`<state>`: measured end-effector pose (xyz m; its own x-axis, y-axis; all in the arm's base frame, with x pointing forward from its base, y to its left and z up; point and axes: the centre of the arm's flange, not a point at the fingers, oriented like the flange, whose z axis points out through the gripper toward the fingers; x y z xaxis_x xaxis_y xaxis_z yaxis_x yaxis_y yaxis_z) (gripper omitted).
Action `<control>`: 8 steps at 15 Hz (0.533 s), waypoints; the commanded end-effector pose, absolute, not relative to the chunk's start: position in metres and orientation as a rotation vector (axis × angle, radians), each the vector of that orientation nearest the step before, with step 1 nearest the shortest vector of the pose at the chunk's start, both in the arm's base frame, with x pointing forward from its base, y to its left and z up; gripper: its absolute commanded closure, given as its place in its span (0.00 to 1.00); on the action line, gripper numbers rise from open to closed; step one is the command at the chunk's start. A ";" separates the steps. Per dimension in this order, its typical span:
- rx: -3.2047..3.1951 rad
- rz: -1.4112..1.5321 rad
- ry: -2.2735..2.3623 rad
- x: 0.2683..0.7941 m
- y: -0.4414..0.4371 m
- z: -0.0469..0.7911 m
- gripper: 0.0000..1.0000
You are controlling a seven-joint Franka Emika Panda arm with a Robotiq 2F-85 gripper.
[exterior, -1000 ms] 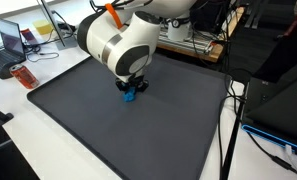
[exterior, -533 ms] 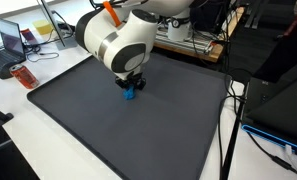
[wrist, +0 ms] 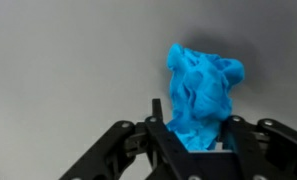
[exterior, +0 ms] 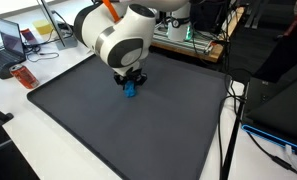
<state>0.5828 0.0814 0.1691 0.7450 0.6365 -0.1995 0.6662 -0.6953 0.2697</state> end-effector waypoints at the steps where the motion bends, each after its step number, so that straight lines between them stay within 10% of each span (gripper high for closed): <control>1: 2.637 -0.185 1.037 0.593 0.090 0.197 0.22; 4: 2.665 -0.224 1.039 0.589 0.092 0.206 0.00; 8: 2.706 -0.217 0.968 0.576 0.101 0.217 0.00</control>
<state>0.5595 0.0795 0.1787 0.7453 0.6275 -0.2254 0.6663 -0.7137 0.2159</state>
